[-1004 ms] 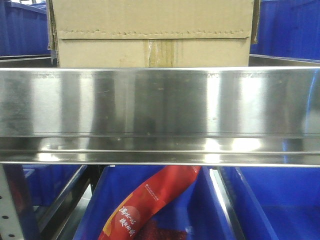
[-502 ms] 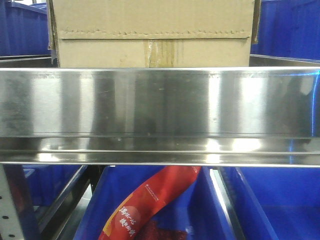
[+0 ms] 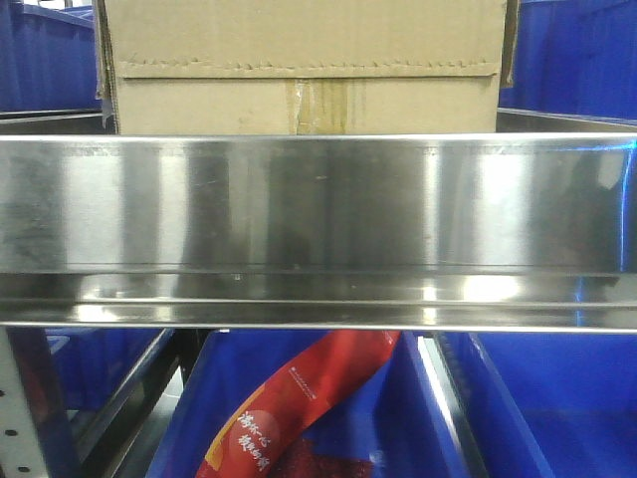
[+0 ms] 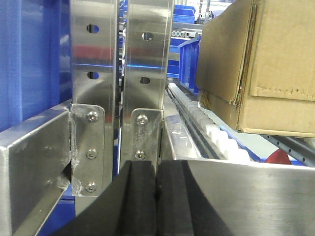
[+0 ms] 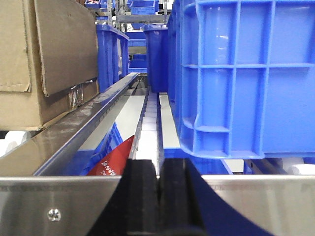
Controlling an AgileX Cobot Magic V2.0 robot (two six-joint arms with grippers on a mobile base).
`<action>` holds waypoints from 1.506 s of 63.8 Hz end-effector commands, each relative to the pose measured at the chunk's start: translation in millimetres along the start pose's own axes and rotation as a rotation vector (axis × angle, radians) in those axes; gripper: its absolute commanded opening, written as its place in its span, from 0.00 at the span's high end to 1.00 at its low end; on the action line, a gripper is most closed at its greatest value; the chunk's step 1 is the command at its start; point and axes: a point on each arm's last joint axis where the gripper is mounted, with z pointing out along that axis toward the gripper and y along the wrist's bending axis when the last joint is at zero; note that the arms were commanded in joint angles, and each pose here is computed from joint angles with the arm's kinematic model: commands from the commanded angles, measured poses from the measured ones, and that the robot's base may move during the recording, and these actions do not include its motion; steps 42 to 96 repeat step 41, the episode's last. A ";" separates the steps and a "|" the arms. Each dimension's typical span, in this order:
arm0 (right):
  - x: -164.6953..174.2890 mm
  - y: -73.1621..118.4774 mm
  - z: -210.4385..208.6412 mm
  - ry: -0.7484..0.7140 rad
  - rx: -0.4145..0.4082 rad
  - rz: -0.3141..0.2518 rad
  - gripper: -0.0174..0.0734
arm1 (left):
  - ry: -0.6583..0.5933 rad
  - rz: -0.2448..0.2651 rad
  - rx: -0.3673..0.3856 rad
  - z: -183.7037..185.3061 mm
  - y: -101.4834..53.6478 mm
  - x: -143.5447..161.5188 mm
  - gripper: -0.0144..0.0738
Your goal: Stack two boxes on right shelf middle
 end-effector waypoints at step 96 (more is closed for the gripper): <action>-2.5 -0.4 -0.2 -0.034 0.006 -0.007 0.98 | -0.028 -0.004 -0.003 -0.5 0.1 -3.1 0.96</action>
